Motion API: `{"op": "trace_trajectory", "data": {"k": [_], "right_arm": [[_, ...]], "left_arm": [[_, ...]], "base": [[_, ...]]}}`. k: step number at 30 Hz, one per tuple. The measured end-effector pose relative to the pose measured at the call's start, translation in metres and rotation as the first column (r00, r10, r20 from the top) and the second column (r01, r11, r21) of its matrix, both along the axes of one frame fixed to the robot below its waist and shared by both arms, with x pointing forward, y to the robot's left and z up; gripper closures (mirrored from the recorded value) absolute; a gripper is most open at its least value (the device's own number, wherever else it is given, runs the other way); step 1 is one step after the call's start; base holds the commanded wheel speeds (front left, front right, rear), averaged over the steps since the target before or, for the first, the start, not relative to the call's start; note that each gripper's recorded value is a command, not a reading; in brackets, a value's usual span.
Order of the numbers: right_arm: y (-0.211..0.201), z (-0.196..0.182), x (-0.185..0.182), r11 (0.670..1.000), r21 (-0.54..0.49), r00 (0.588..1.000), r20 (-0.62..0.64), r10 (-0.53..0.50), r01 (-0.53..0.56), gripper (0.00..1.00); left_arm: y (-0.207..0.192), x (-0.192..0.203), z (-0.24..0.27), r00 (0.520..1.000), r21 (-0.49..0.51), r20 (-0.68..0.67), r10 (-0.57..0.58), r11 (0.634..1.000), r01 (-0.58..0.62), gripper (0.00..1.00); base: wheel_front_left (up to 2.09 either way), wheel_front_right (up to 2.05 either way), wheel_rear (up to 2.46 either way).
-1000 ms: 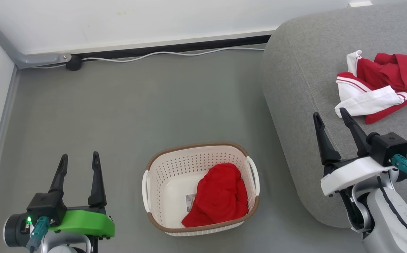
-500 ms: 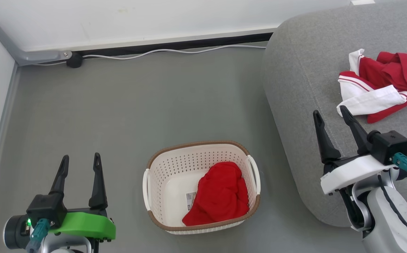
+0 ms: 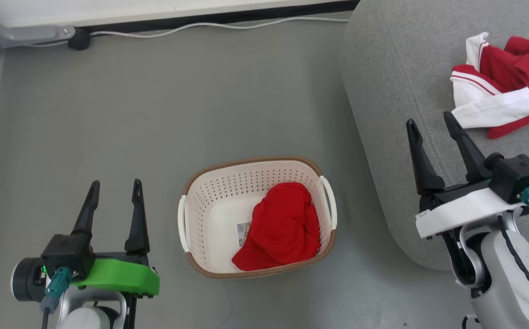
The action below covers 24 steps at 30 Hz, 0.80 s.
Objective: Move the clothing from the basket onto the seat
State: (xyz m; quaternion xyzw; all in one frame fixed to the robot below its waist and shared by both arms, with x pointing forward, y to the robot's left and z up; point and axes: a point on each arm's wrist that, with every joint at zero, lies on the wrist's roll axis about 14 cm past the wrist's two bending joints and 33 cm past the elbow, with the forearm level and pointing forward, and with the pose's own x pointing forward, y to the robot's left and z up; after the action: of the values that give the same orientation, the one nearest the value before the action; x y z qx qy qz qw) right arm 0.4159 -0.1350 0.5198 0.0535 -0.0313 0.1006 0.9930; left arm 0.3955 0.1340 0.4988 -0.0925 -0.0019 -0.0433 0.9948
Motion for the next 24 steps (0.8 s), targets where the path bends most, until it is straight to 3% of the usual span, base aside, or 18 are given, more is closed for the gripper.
{"op": "trace_trajectory", "data": {"k": [14,24], "right_arm": [[-0.008,-0.029,0.030,1.000,-0.002,0.997,-0.066,-0.025,0.025,0.00],[-0.010,-0.051,0.058,1.000,0.001,0.996,-0.088,-0.027,0.027,0.00]], "left_arm": [[-0.030,0.047,-0.035,0.993,0.004,-0.083,-0.089,0.996,0.090,0.00],[-0.061,0.070,-0.088,0.958,-0.029,-0.204,-0.201,0.979,0.200,0.00]], "base": [[0.00,0.00,0.00],[0.00,0.00,0.00]]}}
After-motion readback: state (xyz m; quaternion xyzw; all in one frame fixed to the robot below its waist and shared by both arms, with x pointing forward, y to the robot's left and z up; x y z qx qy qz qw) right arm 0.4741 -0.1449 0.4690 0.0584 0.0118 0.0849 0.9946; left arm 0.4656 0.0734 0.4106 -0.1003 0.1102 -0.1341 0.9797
